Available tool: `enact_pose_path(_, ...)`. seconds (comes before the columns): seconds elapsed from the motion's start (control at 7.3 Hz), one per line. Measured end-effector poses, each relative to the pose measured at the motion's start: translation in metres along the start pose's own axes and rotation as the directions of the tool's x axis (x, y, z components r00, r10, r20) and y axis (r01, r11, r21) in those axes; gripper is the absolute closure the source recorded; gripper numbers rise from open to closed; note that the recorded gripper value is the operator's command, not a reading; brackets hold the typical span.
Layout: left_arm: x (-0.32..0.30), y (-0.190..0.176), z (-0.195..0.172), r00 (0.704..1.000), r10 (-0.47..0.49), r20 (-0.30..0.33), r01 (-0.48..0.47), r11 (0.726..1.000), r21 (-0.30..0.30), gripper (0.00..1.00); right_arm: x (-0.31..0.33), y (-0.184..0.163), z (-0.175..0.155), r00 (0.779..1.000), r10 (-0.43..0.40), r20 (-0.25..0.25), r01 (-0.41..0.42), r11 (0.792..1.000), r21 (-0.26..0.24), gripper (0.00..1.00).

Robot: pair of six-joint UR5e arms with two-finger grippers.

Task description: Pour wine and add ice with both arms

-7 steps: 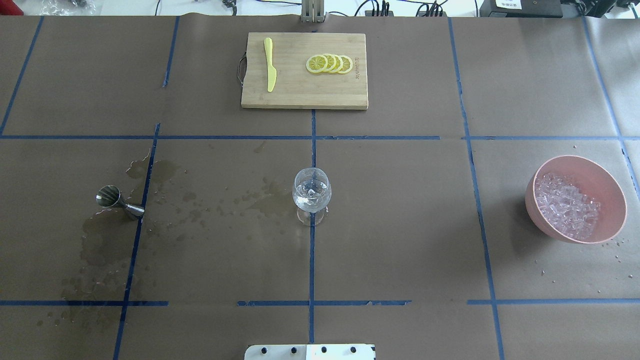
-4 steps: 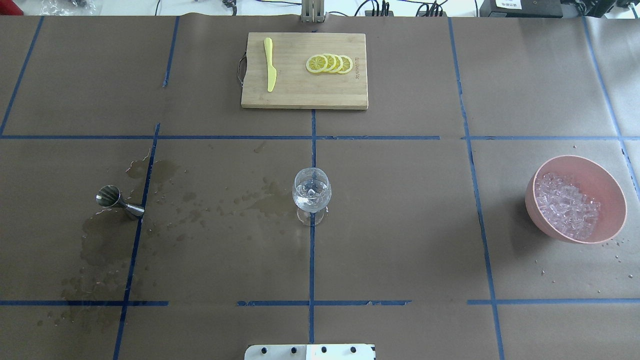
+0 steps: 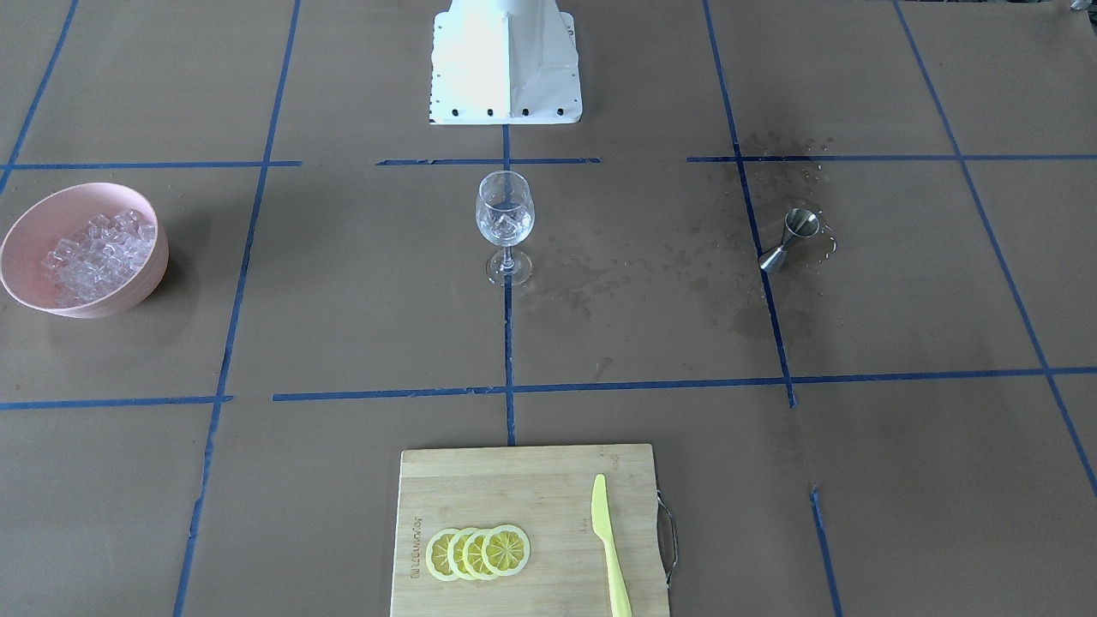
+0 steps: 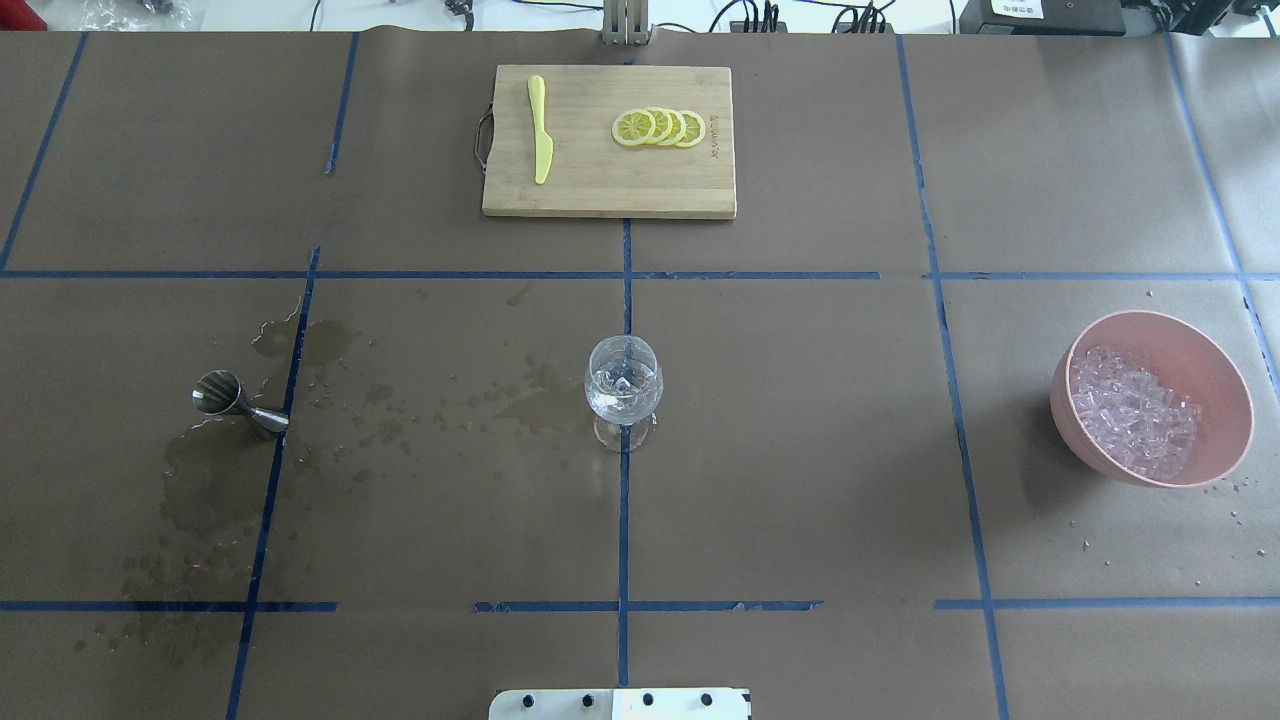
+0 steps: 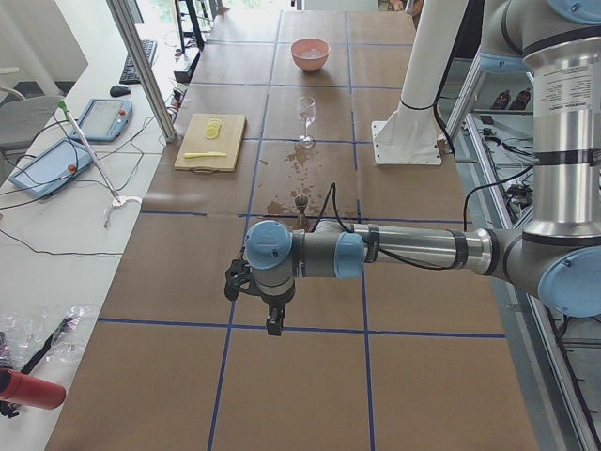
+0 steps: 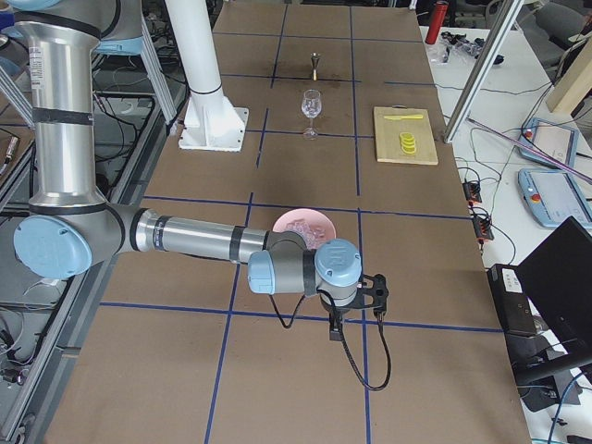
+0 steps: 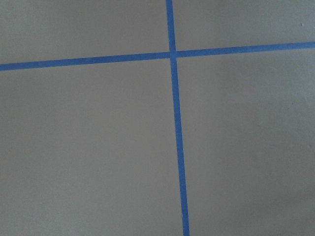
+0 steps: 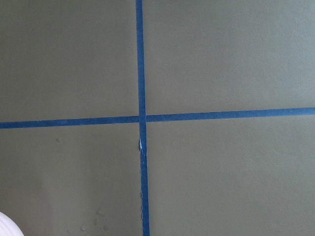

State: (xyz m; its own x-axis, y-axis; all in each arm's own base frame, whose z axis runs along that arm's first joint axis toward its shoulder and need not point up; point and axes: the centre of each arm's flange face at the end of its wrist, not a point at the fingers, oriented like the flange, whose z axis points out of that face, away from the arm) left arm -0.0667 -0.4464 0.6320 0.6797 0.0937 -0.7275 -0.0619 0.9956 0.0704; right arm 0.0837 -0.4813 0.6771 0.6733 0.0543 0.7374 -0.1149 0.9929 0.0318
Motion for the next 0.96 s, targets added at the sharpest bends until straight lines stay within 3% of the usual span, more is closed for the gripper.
enact_pose_path(0.68, -0.002, 0.002, 0.002, 1.0, 0.012, -0.001, -0.012, 1.0, 0.01, 0.0, 0.0, 0.002, 0.0, 1.0, 0.001, 0.006, -0.001, 1.0, -0.002, 0.0)
enact_pose_path(0.96, 0.002, -0.013, -0.003, 1.0, 0.03, 0.0, -0.03, 0.999, 0.031, 0.0, 0.0, 0.002, 0.001, 1.0, 0.002, 0.006, -0.002, 1.0, -0.002, 0.0)
